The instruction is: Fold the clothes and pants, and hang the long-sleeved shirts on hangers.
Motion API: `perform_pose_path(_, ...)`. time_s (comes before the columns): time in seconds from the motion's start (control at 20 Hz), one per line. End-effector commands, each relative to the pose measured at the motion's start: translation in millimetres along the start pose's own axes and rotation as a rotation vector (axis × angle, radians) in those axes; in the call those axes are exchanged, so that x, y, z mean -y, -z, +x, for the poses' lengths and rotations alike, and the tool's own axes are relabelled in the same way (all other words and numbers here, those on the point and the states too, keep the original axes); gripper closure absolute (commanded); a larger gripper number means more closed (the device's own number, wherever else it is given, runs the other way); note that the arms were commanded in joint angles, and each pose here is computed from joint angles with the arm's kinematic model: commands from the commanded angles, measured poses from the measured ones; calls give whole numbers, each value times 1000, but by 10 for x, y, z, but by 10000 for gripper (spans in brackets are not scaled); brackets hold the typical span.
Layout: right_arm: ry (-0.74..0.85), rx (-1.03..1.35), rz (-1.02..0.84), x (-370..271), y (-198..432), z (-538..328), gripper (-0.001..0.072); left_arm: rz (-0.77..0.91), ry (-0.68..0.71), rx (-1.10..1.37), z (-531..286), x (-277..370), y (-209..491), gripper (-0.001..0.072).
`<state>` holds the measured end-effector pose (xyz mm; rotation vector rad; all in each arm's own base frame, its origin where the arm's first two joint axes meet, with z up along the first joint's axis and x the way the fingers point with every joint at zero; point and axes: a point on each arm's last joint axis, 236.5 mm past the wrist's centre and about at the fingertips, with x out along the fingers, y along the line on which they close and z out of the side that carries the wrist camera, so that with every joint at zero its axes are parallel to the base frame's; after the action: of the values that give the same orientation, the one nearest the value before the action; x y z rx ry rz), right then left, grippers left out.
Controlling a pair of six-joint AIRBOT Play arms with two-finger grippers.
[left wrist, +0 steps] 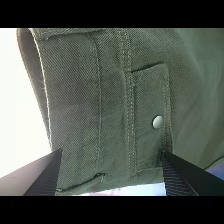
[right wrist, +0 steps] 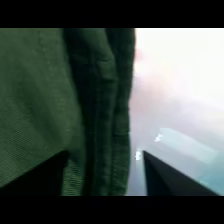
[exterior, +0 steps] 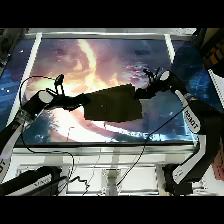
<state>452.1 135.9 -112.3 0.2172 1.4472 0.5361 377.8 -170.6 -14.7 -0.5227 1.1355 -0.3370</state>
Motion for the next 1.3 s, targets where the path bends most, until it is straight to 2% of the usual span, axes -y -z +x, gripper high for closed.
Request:
perform_pose_path(0.0,-67,-80,29,-135,178,75,285,0,0,1,-1,2,-5,22)
perform_pose_path(0.1,-113,-112,34,-238,252,67,331,0,0,1,-1,2,-5,22)
perform_pose_path(0.2,-119,-133,34,-257,299,55,520,0,0,1,-1,2,-4,22)
perform_pose_path(0.35,-110,-127,33,-225,293,24,509,0,0,1,-1,2,-5,22)
perform_pose_path(0.55,-15,-132,22,22,310,24,503,0,0,1,-1,2,-5,22)
perform_pose_path(0.95,24,-125,24,108,301,-21,497,1,0,1,-1,1,-5,22)
perform_pose_path(1.05,31,-110,24,126,265,-15,114,1,0,1,-1,1,-5,22)
perform_pose_path(1.25,29,-90,67,199,232,-55,102,-14,15,3,-1,36,-9,22)
